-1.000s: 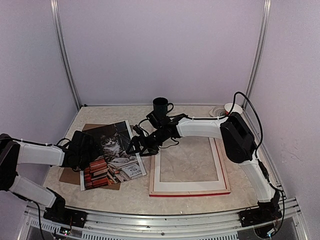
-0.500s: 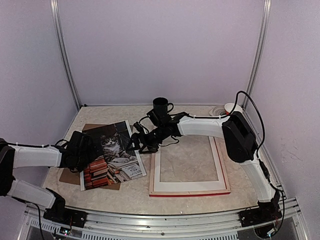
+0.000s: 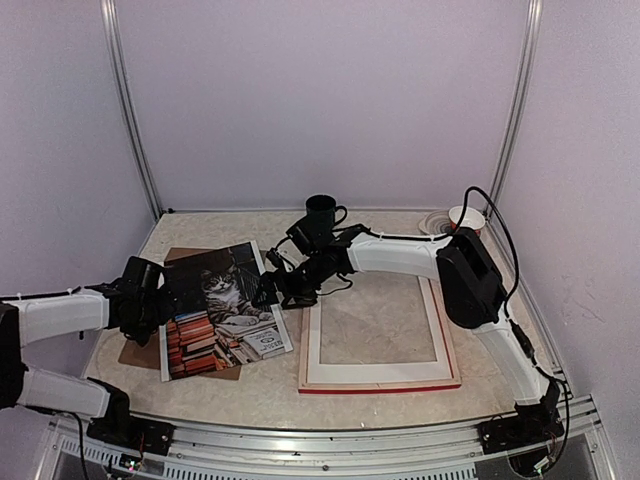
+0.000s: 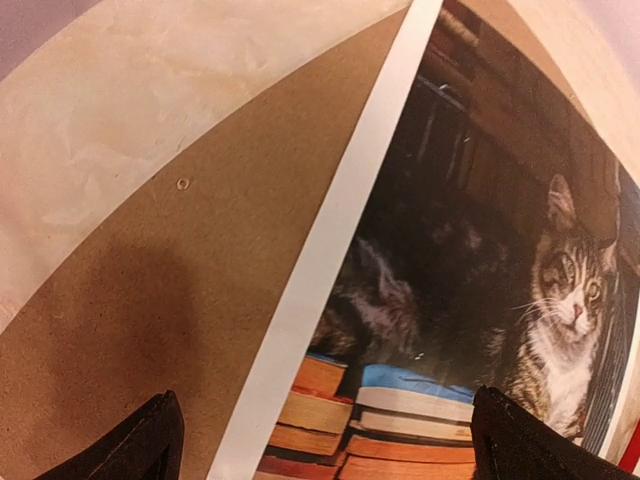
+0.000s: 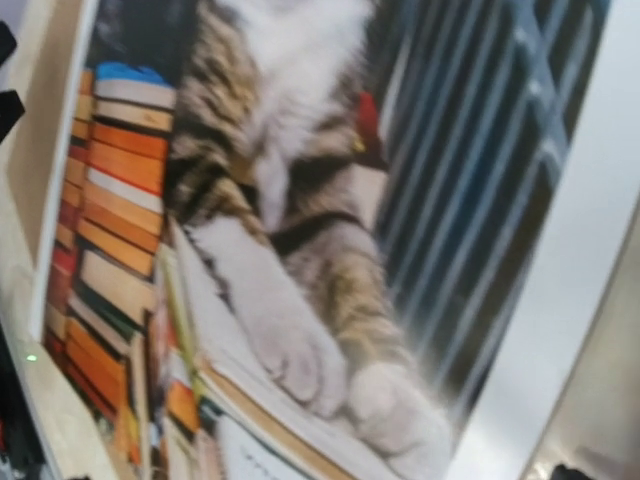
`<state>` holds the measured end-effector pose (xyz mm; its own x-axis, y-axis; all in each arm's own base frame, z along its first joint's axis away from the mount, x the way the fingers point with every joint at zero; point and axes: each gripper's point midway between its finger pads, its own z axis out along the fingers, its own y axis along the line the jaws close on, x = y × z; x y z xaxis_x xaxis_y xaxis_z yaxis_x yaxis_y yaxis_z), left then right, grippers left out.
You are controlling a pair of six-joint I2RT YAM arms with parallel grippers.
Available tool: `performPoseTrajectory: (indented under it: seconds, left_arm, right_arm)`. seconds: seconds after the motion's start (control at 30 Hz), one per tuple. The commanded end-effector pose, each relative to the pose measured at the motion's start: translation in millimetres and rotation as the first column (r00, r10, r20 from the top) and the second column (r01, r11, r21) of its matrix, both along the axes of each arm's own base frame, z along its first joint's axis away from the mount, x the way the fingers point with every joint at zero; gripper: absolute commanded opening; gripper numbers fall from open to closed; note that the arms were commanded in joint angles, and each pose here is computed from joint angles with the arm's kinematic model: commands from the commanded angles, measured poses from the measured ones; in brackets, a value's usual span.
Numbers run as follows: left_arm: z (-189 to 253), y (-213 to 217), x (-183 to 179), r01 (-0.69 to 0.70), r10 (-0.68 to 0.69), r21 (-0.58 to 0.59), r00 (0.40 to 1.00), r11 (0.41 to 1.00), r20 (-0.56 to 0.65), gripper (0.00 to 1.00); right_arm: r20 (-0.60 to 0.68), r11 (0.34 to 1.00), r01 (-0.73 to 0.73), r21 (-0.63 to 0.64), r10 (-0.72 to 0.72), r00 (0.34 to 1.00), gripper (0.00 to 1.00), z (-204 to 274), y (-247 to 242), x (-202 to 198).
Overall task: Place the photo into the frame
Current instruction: Pick up the photo from the backboard.
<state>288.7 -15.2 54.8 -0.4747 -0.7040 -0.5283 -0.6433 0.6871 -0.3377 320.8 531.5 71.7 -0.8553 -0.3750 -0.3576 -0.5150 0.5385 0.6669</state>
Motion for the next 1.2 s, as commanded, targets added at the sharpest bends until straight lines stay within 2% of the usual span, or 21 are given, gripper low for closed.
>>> performPoseTrajectory:
  seconds: [0.0, 0.2, 0.43, 0.8, 1.17]
  left_arm:
    - [-20.5, -3.3, -9.7, 0.038, -0.042, -0.068, 0.998, 0.997, -0.05, 0.99]
    - [-23.0, -16.7, -3.1, 0.099, -0.103, -0.133, 0.995, 0.986, -0.02, 0.99]
    - [-37.5, -23.3, -6.2, 0.115, -0.123, -0.165, 0.991, 0.98, -0.043, 0.99]
    - [-25.3, -22.2, -2.2, 0.116, -0.117, -0.16, 0.993, 0.98, 0.004, 0.99]
    - [-29.1, -23.4, -3.9, 0.118, -0.119, -0.171, 0.993, 0.978, 0.004, 0.99]
  right_arm:
    - [0.013, 0.999, -0.008, -0.037, 0.008, 1.0, 0.99, -10.8, 1.8, -1.8]
    - [0.006, 0.999, -0.003, -0.054, 0.004, 1.0, 0.99, -18.8, 4.4, 1.8]
    - [-0.021, 0.999, -0.021, -0.024, 0.021, 1.0, 0.99, -21.5, 10.9, -1.0]
    - [-0.104, 0.985, -0.081, 0.15, 0.097, 0.99, 0.99, -0.2, 27.9, -18.8]
    - [-0.051, 0.966, -0.096, 0.239, 0.111, 0.993, 0.99, 38.0, 26.1, -15.9]
